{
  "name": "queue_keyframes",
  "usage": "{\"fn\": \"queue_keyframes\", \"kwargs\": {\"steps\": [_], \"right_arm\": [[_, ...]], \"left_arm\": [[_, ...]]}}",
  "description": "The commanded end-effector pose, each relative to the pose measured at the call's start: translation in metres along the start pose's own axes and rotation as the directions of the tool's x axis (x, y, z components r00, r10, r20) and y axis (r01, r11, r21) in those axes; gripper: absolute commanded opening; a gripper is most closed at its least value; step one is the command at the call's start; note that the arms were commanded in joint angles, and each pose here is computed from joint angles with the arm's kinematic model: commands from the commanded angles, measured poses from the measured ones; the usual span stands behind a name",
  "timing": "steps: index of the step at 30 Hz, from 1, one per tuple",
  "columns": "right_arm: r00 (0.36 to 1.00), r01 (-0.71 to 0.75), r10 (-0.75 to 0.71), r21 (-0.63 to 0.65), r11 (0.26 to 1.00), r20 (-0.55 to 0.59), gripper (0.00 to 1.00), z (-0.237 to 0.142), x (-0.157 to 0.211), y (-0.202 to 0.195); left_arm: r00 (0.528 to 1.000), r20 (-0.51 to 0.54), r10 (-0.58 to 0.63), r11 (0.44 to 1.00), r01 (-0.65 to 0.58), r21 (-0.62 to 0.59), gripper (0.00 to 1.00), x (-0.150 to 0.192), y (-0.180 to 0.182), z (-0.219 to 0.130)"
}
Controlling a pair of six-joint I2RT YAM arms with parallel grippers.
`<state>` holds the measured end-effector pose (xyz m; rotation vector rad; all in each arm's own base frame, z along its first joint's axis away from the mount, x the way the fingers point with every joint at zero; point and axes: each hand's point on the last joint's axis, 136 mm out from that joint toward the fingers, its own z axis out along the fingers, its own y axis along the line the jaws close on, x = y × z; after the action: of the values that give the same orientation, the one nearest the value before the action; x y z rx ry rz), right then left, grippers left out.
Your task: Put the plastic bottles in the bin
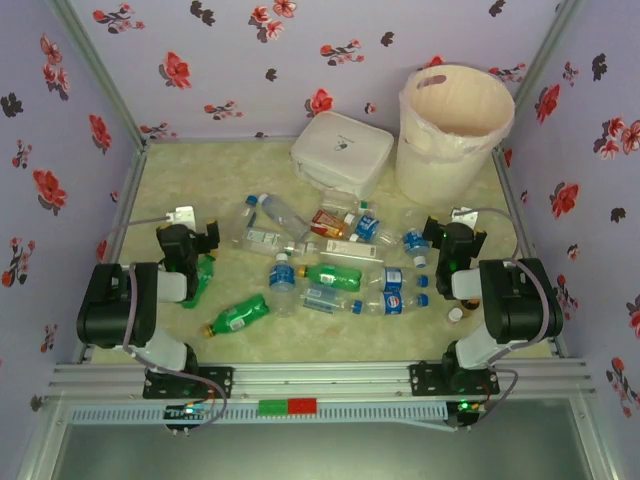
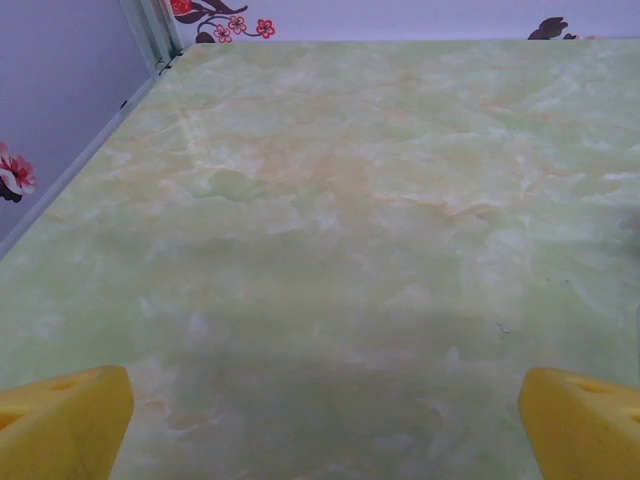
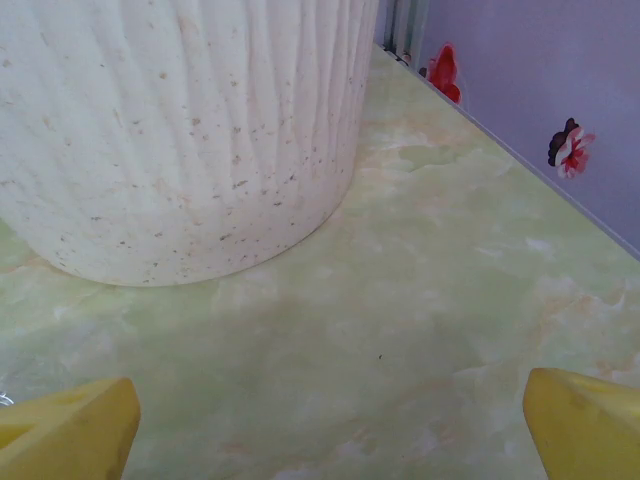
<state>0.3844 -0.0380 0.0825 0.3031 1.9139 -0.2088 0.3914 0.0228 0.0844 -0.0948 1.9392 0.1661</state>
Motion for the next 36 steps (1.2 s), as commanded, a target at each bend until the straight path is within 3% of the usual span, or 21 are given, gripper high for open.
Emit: {"fn": "queue_keyframes", "kwargs": {"steps": [1, 28, 33, 36], "right_arm": [[1.0, -0.008, 0.008, 0.001, 1.0, 0.024, 0.99, 0.001, -0.009, 0.0], [0.999, -0.015, 0.015, -0.001, 1.0, 0.043, 0.99, -0.004, -0.016, -0.001], [0.998, -0.007, 0.005, 0.027, 1.0, 0.065, 0.99, -0.028, -0.048, -0.006], [0.987, -0.103, 0.101, 0.008, 0.995, 0.123, 0.99, -0.044, -0.075, -0.006]], "left_arm": [[0.999, 0.034, -0.002, 1.0, 0.002, -0.003, 1.0, -0.013, 0.002, 0.001], [0.999, 0.037, 0.001, 1.0, -0.001, -0.001, 1.0, -0.015, 0.001, 0.0], [0.999, 0.05, -0.002, 0.99, 0.009, -0.141, 1.0, -0.043, 0.02, -0.02], [0.994, 0.06, -0.088, 0.964, 0.101, -0.245, 1.0, -0.063, 0.038, -0.035]]}}
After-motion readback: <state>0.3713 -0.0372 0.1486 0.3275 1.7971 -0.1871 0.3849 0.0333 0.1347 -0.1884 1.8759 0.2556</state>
